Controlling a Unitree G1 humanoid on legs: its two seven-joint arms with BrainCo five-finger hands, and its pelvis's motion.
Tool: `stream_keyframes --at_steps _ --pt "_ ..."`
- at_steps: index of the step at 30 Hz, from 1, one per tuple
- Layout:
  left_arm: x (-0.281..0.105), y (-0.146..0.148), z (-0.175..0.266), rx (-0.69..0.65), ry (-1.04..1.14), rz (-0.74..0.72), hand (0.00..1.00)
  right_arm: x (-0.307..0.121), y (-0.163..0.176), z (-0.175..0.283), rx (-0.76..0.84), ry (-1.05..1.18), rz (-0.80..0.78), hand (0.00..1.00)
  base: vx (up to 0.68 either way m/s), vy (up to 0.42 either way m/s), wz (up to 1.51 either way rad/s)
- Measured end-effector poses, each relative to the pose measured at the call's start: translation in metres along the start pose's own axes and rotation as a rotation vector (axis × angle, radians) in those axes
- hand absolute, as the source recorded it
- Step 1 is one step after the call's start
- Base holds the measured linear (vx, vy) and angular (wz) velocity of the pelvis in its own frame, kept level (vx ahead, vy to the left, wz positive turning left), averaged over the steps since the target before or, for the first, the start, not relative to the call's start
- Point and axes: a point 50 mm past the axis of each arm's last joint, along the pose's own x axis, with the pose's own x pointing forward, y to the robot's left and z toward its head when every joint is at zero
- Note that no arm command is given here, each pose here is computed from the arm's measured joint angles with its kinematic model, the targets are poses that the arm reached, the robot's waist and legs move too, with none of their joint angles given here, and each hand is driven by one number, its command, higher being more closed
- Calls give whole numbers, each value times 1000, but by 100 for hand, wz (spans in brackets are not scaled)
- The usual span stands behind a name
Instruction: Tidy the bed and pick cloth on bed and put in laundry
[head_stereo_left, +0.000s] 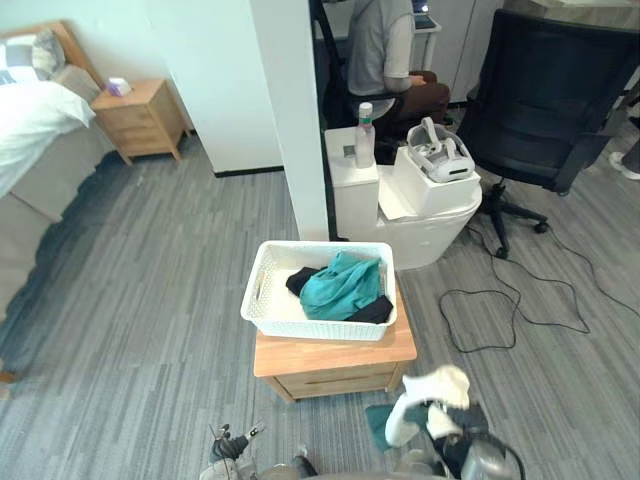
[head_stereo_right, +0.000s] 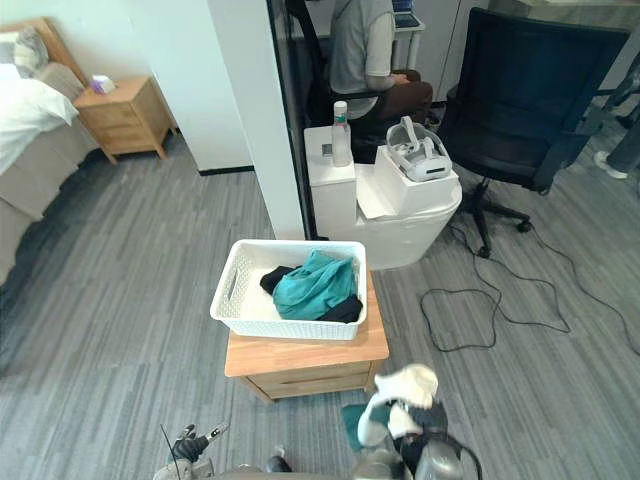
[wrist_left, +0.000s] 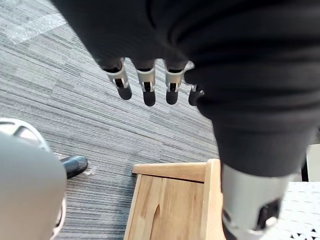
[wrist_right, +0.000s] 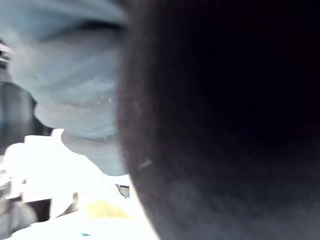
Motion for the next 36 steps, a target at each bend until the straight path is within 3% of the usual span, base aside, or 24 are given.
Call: stream_keyframes --at_steps 4,10,15,17,24,36 --pt "4 19 10 38 -33 53 0 -19 9 69 50 -330 -13 100 108 -65 25" --pt "-1 -1 0 47 -9 18 0 -72 -2 178 -1 -919 -88 100 112 -30 -16" --pt "0 1 0 68 -10 19 0 -80 24 237 -109 -1196 59 100 21 3 -4" --pt "0 1 1 75 -15 16 0 -76 50 264 -200 -1284 173 100 -9 4 3" --pt "1 -1 8 102 -51 -6 0 -44 82 304 -384 -1276 247 100 -24 -10 18" --pt "0 -5 14 114 -94 -29 0 -6 72 329 -471 -1133 143 100 -62 -11 15"
